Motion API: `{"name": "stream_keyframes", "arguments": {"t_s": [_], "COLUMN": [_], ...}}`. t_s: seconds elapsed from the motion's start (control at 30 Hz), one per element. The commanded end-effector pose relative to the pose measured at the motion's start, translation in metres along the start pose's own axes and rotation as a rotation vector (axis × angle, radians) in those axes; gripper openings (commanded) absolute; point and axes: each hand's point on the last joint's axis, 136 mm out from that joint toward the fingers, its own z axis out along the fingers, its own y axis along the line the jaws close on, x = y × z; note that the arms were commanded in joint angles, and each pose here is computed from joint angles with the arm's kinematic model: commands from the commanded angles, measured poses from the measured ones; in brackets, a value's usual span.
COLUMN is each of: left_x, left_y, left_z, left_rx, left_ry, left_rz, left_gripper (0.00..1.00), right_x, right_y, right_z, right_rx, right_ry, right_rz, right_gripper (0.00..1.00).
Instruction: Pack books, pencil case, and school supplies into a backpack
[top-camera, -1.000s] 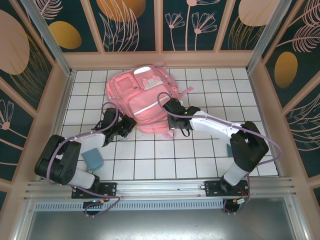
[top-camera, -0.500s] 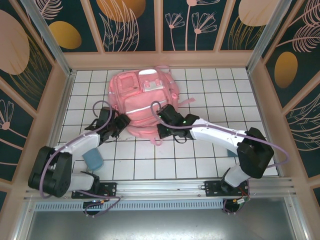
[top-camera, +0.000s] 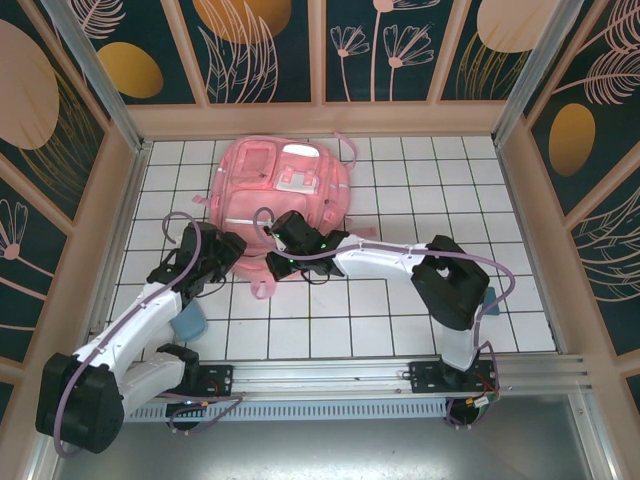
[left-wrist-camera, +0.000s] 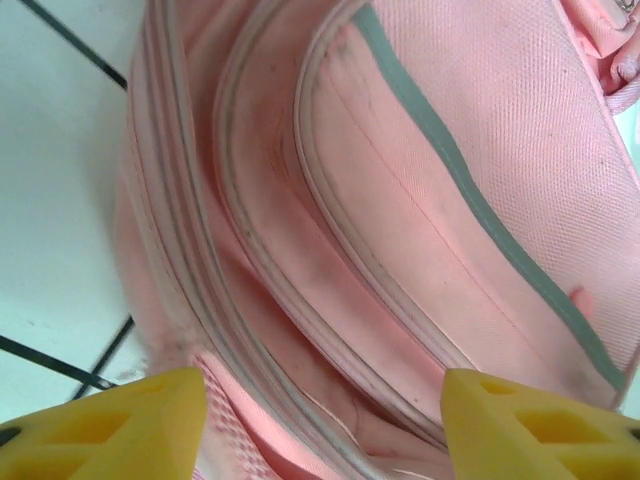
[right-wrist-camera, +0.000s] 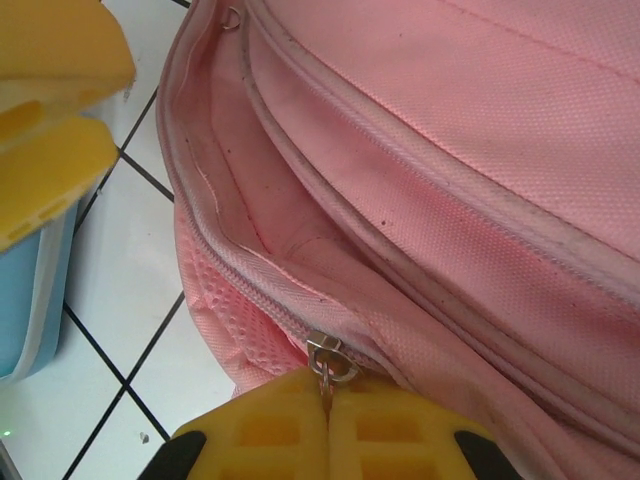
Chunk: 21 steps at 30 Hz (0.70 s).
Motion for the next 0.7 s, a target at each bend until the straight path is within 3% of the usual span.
{"name": "stream_keyframes", "arguments": {"t_s": [0.0, 0.17, 0.4, 0.53, 0.67], "left_x": [0.019, 0.036, 0.035, 0.036, 0.029], "left_y": [-0.010, -0.023, -0.014, -0.009, -0.003], "left_z": [0.008, 0.018, 0.029, 0.035, 0.035], "left_rx": [0.084, 0.181, 0.140, 0.122, 0.088], "left_ry": [0.101, 0.209, 0.194, 0.195, 0.148], "left_rz": [-0.093, -0.229, -0.260, -0.259, -0.236], "left_gripper": [0.59, 0.51, 0.39, 0.23, 0.11], "right_x": [-0.031, -0.021, -0.011, -0.008, -0.001], "right_y": [0.024, 0.024, 0.032, 0.027, 0.002], "right_z": [-0.007, -0.008, -0.015, -0.019, -0.025], "right_rx": [-0.094, -0.098, -0.095, -0.063, 0.070], "right_ry": [-0.101, -0.081, -0.065, -0.062, -0.058], "right_rz": [-0.020, -0.029, -0.061, -0.063, -0.034], "right_gripper": [0.00, 0.00, 0.00, 0.00, 0.00]}}
